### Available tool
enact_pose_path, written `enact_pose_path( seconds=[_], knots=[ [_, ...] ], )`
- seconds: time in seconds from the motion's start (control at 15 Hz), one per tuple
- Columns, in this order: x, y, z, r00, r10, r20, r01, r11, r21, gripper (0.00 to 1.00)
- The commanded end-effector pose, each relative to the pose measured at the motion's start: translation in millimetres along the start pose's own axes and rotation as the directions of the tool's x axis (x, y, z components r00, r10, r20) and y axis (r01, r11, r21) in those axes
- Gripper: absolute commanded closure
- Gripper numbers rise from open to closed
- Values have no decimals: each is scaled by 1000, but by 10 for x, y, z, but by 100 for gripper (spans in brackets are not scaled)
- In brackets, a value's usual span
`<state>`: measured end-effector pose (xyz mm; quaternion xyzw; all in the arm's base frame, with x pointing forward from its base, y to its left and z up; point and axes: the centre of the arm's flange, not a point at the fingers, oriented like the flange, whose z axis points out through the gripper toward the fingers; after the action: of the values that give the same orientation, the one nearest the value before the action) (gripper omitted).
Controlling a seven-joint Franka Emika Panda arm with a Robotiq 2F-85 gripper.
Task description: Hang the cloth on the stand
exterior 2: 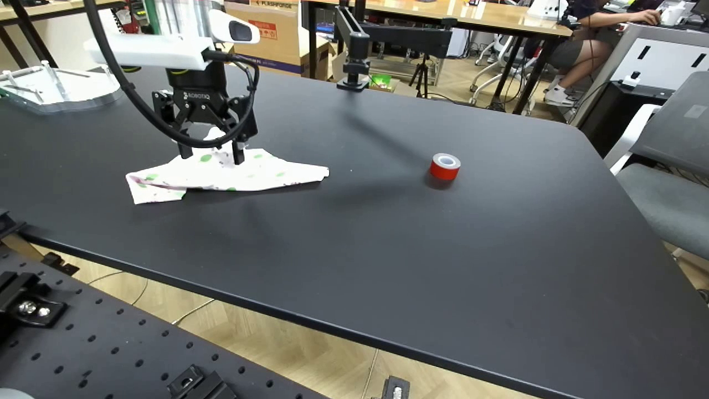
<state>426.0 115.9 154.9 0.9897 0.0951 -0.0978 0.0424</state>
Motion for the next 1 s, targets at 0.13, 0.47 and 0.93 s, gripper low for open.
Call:
enact_pose_path(
  seconds=[0.13,0.47,0.93],
  knots=[
    [84,-53,111,1000,3,11,-3,1000,-3,26],
    [121,-60,143,1000,8,-6,-8,1000,7,54],
    [129,-70,82,1000,9,-28,-8,1000,14,98]
  ],
)
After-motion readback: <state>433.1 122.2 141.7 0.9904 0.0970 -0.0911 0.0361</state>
